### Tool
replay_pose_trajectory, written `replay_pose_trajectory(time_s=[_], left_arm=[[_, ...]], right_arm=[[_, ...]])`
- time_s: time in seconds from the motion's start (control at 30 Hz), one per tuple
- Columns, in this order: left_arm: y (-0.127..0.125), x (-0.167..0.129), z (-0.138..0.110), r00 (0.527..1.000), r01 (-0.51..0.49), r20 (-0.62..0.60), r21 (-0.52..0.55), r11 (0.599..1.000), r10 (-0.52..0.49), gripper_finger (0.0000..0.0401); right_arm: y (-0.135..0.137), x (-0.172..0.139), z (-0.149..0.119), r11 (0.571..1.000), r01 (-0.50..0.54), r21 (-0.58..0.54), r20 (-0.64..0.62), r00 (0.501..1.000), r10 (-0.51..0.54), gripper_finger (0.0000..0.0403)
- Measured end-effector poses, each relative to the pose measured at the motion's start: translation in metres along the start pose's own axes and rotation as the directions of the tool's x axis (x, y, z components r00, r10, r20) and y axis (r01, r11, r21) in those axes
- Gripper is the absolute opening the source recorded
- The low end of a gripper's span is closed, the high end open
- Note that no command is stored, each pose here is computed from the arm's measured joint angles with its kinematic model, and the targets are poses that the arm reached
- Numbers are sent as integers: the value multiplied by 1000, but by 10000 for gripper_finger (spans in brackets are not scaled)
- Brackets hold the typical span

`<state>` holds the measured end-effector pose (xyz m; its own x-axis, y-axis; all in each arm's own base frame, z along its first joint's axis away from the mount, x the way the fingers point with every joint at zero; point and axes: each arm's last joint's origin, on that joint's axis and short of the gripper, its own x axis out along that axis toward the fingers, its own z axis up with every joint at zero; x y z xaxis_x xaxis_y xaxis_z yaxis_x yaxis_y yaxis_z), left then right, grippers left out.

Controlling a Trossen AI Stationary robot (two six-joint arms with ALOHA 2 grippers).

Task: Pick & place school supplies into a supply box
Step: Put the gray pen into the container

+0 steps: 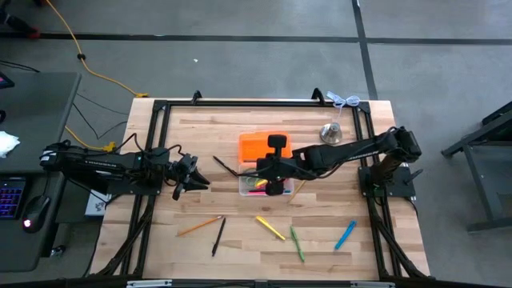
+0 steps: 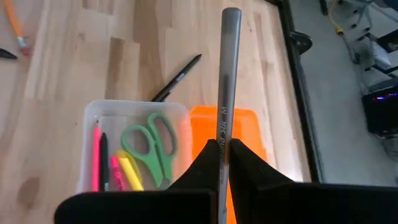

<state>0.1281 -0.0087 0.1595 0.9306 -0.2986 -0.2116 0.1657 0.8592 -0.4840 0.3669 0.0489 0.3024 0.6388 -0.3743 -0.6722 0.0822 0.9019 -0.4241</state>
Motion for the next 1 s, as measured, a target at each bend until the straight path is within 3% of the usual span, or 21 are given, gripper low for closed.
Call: replay_pose_trajectory(time_s=[0.47, 0.77, 1.0], left_arm=[[0, 0, 0, 1000, 0, 0, 13, 1000, 0, 129], [-6, -1, 8, 993, 81, 65, 230, 970, -99, 129], [-7, -1, 10, 990, 94, 74, 288, 953, -120, 129]], right_arm=[[-10, 9, -6, 972, -201, 118, -31, 978, 206, 0], [-14, 15, -11, 956, -261, 138, -76, 959, 272, 0], [-7, 33, -17, 946, -287, 151, -136, 942, 308, 0]])
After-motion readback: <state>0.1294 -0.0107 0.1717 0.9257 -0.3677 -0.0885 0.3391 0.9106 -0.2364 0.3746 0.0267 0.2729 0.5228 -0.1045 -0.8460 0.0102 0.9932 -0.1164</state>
